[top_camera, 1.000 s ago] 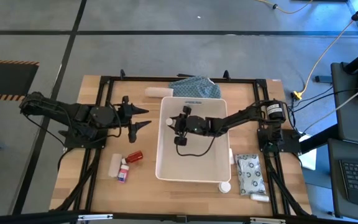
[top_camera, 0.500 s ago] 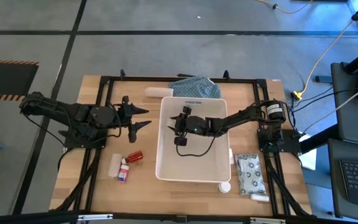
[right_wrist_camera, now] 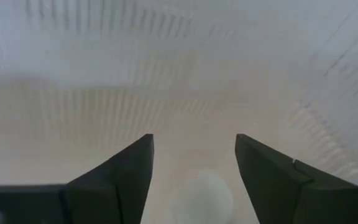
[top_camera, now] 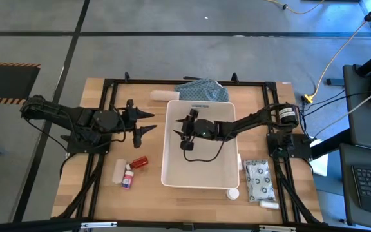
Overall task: Pick & place medical supplies in basket/bin
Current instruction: Put the red pill bottle into the white bin
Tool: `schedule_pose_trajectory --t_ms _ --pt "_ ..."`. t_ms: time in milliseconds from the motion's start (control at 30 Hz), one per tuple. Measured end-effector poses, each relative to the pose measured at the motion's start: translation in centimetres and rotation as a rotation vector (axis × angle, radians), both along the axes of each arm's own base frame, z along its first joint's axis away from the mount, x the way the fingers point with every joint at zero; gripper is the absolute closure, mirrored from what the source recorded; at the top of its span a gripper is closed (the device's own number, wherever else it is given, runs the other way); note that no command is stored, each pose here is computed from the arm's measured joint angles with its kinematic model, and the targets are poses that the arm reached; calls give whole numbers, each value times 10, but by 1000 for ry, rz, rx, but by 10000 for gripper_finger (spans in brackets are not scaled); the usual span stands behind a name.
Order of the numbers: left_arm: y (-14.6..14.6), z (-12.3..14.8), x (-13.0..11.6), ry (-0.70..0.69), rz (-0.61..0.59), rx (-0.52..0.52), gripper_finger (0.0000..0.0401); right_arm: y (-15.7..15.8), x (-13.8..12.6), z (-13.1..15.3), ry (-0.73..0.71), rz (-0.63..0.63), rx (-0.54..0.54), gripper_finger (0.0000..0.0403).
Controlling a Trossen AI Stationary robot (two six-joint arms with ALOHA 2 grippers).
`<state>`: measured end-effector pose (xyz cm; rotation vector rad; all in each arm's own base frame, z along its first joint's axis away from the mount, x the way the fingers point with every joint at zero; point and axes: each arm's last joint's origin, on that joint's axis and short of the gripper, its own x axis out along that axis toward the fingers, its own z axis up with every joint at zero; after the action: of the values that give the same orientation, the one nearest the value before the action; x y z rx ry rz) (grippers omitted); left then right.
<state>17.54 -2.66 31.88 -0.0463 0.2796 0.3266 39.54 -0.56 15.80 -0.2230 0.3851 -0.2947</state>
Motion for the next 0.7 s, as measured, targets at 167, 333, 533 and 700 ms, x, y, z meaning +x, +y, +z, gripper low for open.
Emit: schedule_pose_trajectory --t_ms 167,333,533,700 --pt "0 0 0 -1 0 0 191 13 -7 31 -69 35 -3 175" --pt "0 0 0 -1 0 -1 191 27 -25 72 -96 74 0 175" --pt "-2 -4 -1 33 -70 -66 191 34 -83 112 119 69 90 175" --pt "-7 -12 1 129 -217 -64 191 37 -144 144 162 13 232 175"
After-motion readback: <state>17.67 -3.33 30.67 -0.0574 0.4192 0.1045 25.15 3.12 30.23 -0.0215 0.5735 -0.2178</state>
